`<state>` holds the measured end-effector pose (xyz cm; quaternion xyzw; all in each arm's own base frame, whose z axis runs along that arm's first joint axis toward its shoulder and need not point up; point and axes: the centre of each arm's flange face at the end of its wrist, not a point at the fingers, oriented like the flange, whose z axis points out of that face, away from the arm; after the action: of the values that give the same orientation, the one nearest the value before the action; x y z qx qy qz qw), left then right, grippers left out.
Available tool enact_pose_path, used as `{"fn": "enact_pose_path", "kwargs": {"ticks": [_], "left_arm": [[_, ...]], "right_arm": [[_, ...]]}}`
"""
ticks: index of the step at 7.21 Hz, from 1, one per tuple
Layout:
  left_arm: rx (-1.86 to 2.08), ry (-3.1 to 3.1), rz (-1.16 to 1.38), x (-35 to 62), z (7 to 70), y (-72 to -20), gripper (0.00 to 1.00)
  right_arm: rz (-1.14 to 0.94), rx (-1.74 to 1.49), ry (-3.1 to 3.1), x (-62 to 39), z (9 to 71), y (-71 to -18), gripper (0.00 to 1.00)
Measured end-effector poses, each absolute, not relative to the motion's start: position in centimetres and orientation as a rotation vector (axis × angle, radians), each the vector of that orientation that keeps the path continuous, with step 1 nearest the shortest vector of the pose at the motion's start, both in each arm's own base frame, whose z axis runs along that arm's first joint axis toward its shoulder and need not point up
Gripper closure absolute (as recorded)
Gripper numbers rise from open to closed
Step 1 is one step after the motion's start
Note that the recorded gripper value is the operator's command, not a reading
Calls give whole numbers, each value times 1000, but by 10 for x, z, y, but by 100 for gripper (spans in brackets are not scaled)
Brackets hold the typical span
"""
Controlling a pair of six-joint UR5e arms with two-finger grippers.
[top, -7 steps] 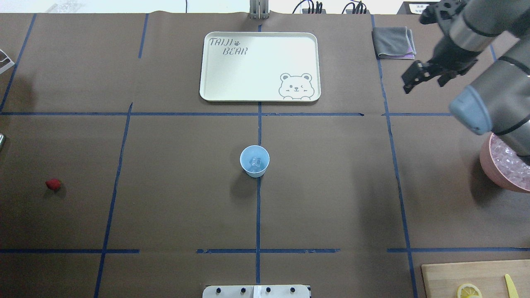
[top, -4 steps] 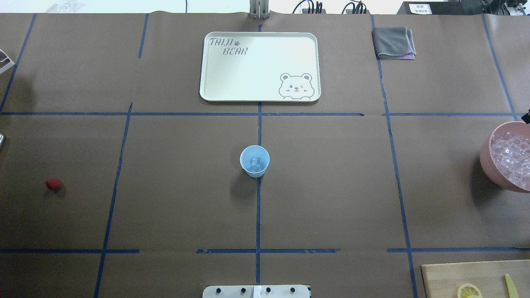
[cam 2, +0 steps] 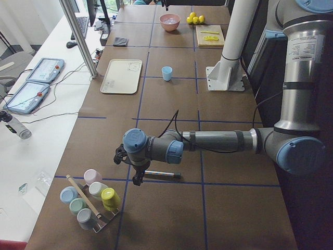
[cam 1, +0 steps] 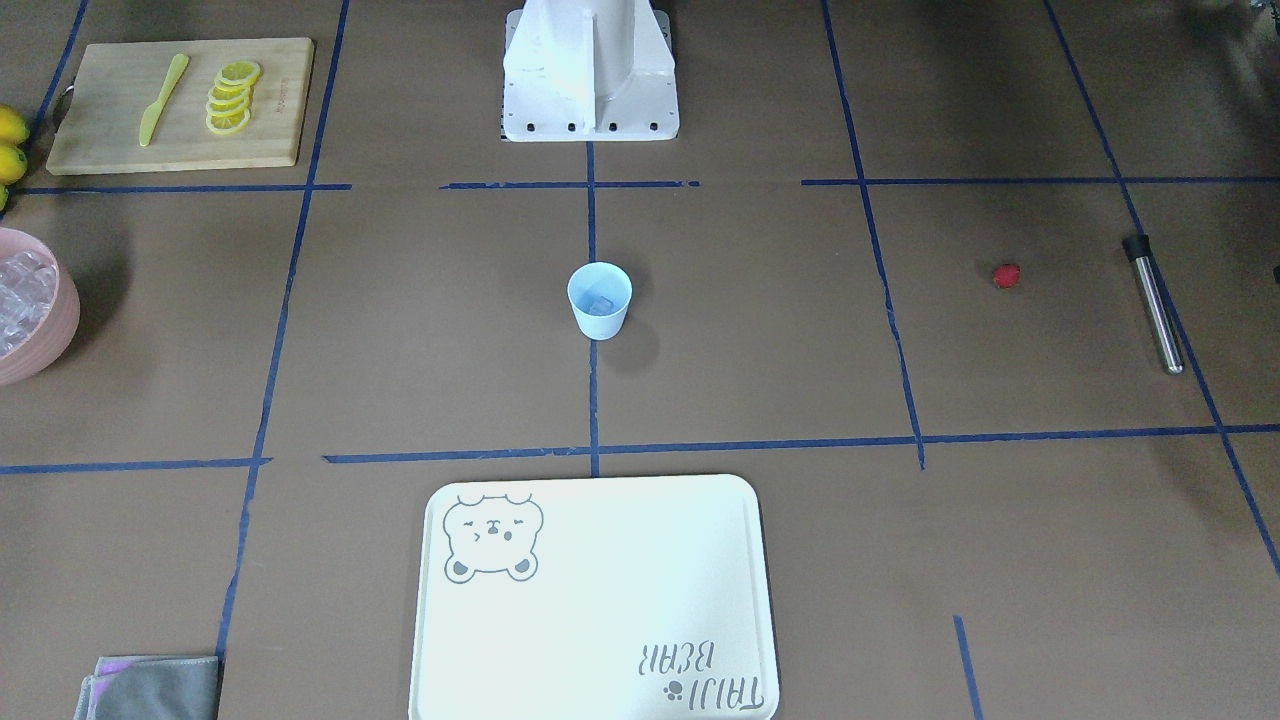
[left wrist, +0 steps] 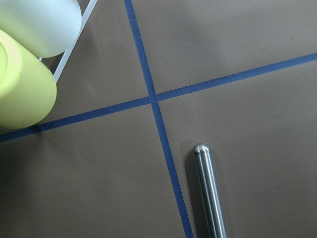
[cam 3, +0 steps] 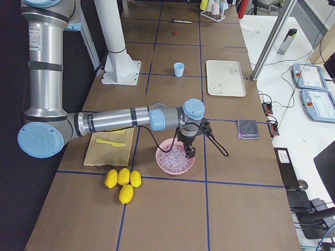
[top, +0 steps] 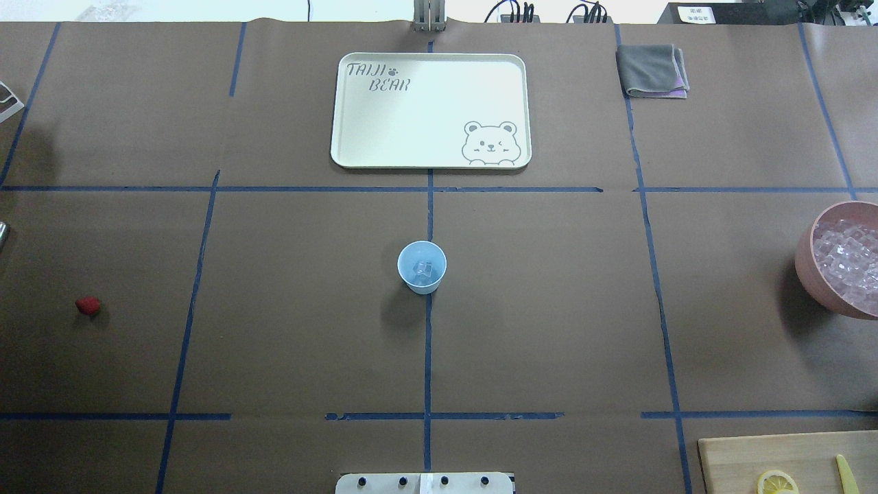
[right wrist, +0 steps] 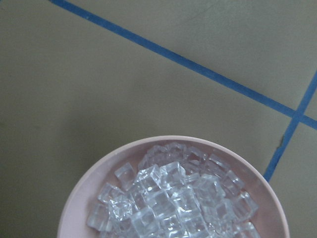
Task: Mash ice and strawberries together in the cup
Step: 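Lower the right gripper into the pink bowl and grasp an ice cube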
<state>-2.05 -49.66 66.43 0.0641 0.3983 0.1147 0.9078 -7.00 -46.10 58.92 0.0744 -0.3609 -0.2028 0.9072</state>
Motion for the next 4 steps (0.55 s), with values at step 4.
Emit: {"fn": "enact_pose_path", "kwargs": {"ticks": [4], "left_arm": [[130, 822, 236, -20, 665, -496, 0]], "right_arm": [[-451, 174, -725, -92, 620, -424, 7]]}}
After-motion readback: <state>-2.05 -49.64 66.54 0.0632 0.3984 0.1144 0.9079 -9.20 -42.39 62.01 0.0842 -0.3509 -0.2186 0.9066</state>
